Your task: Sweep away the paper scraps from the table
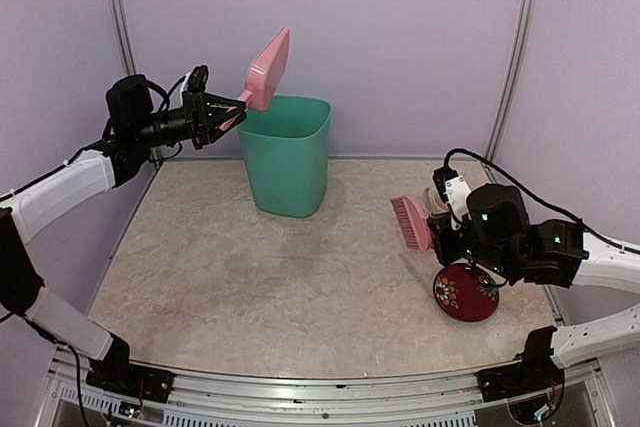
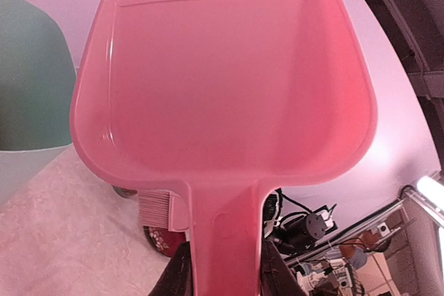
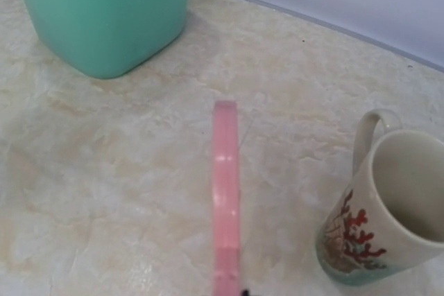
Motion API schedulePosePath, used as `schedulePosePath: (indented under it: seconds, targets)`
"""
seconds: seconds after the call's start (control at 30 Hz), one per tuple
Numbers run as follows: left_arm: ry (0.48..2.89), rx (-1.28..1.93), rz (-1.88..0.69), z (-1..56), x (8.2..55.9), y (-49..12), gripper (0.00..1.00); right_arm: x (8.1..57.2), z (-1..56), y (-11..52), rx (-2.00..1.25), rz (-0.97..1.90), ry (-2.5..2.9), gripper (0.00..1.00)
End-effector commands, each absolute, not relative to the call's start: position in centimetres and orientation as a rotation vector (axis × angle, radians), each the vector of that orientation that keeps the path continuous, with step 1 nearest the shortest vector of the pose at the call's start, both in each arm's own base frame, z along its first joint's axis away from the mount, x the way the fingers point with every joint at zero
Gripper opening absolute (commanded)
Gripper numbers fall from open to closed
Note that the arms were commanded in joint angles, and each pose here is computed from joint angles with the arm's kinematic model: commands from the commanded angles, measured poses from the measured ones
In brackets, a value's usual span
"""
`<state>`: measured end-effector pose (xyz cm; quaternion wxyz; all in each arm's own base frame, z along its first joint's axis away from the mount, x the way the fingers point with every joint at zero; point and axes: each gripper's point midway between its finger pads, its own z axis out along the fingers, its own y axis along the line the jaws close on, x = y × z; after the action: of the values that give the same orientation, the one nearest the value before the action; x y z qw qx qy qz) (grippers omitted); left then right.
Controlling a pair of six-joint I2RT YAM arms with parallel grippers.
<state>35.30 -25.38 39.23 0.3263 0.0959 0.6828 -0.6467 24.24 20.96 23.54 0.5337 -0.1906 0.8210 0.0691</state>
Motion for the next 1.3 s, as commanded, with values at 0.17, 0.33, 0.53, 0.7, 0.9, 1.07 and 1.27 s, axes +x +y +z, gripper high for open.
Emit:
schedulePosePath:
  seconds: [0.17, 0.33, 0.53, 0.7, 0.9, 1.07, 1.27]
  targets:
    - [2.084, 0.298, -1.066, 31.3, 31.9, -24.9, 0.00, 26.1, 24.9, 24.0, -0.484, 0.380, 1.922, 0.00]
    - [2.121, 0.283, -0.918, 28.3, 29.1, -24.8, 0.00, 26.9, 23.4, 25.0, -0.427, 0.446, 1.964, 0.00]
    - [2.161, 0.306, -0.773, 25.3, 26.0, -25.3, 0.00, 26.9, 22.8, 26.5, -0.432, 0.544, 1.966, 0.00]
    - [2.247, 0.285, -0.627, 21.3, 24.6, -25.3, 0.00, 27.2, 23.7, 26.7, -0.433, 0.543, 1.920, 0.00]
    - [2.355, 0.329, -0.539, 16.5, 23.2, -26.7, 0.00, 27.8, 23.9, 26.8, -0.497, 0.469, 1.885, 0.00]
    - [2.436, 0.382, -0.405, 12.4, 23.0, -27.5, 0.00, 27.2, 23.5, 28.3, -0.630, 0.278, 1.791, 0.00]
    - [2.500, 0.398, -0.283, 9.0, 23.3, -27.6, 0.00, 27.4, 21.7, 29.4, -0.822, -0.049, 1.680, 0.00]
